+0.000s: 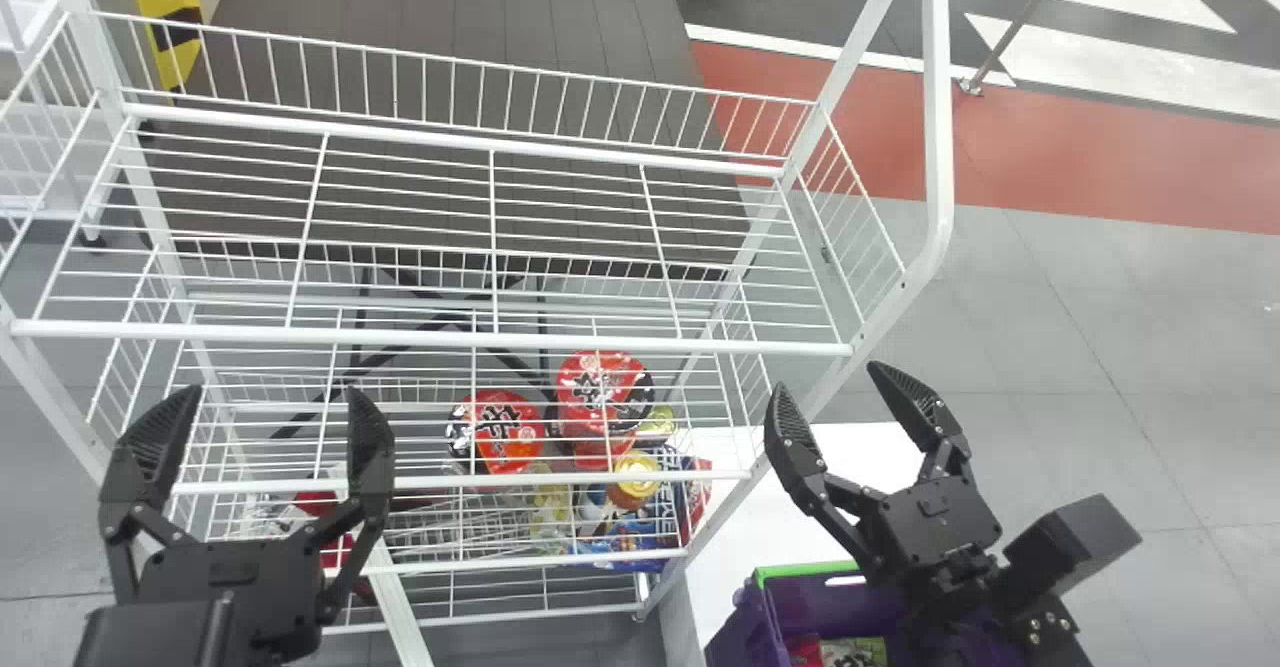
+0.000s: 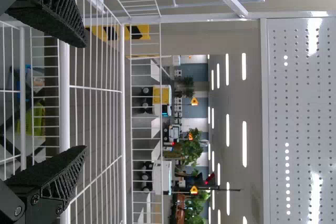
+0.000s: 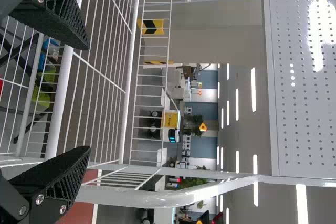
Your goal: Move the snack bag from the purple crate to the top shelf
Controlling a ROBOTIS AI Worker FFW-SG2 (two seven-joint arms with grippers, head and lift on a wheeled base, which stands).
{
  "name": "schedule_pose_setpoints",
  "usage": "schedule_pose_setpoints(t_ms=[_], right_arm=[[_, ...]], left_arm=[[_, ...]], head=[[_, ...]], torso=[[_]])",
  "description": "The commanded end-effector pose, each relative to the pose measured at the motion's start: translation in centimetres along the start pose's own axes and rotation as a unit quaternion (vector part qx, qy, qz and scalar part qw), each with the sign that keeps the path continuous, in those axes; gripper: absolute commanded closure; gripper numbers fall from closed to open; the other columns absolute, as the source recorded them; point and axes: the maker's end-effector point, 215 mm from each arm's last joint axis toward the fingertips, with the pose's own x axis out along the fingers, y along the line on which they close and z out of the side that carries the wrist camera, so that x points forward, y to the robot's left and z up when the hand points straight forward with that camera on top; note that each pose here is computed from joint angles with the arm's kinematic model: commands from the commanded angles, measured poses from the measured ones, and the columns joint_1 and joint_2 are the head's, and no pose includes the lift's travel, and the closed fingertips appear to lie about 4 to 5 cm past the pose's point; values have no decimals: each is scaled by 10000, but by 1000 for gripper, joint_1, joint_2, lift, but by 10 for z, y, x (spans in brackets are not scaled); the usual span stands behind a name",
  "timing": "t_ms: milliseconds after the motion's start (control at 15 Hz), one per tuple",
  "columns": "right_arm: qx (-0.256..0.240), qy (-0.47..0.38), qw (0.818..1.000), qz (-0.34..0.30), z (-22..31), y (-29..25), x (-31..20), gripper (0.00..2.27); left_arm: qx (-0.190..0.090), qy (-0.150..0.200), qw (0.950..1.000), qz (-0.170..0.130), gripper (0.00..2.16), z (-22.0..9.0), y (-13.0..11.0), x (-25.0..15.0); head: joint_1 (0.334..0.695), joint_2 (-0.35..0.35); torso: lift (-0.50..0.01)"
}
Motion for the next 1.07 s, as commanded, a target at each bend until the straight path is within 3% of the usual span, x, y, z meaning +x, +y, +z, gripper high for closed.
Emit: schedule_pose_setpoints(t_ms=[0,1000], right_arm=[[5,-2,10000,21,0,2,0,144],[36,-92,9998,197,4,19,-7,137]], left_arm=[[9,-1,10000,-4,134,0,0,0],[24,-45,10000,-67,130,2,-7,-3]], head=[[695,-287],[695,-276]], torso=[[-79],[-138]])
